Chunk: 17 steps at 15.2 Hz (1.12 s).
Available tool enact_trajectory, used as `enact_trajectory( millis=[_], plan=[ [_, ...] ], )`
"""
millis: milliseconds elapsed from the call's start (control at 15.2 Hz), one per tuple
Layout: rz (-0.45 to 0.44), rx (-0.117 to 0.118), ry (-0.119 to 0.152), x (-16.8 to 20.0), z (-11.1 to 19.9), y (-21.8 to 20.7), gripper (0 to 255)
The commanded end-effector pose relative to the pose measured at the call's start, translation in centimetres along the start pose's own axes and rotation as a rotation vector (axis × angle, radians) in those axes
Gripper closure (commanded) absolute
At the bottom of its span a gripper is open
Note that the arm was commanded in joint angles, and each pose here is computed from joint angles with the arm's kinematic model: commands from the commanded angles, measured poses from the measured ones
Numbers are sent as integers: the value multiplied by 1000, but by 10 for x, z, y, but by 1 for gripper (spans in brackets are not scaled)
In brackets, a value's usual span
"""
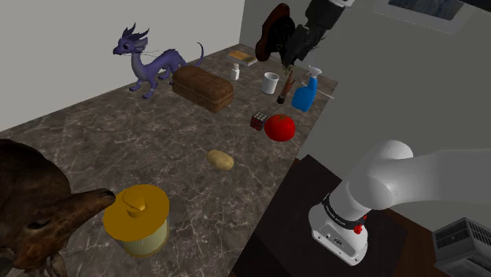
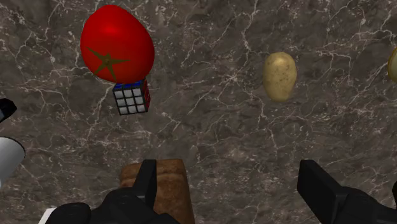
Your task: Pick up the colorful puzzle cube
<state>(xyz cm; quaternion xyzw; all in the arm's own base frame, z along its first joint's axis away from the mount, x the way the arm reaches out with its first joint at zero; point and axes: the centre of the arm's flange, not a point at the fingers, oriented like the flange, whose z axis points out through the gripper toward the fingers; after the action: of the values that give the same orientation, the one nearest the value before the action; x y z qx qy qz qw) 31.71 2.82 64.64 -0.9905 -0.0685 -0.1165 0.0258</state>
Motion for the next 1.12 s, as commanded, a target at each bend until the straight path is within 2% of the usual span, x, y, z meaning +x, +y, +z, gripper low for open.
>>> enact_trajectory(
  millis=[0, 1056],
  plan=[
    [0, 0, 0, 0, 0, 0, 0],
    [29, 10, 77, 4, 195, 83, 0]
  ],
)
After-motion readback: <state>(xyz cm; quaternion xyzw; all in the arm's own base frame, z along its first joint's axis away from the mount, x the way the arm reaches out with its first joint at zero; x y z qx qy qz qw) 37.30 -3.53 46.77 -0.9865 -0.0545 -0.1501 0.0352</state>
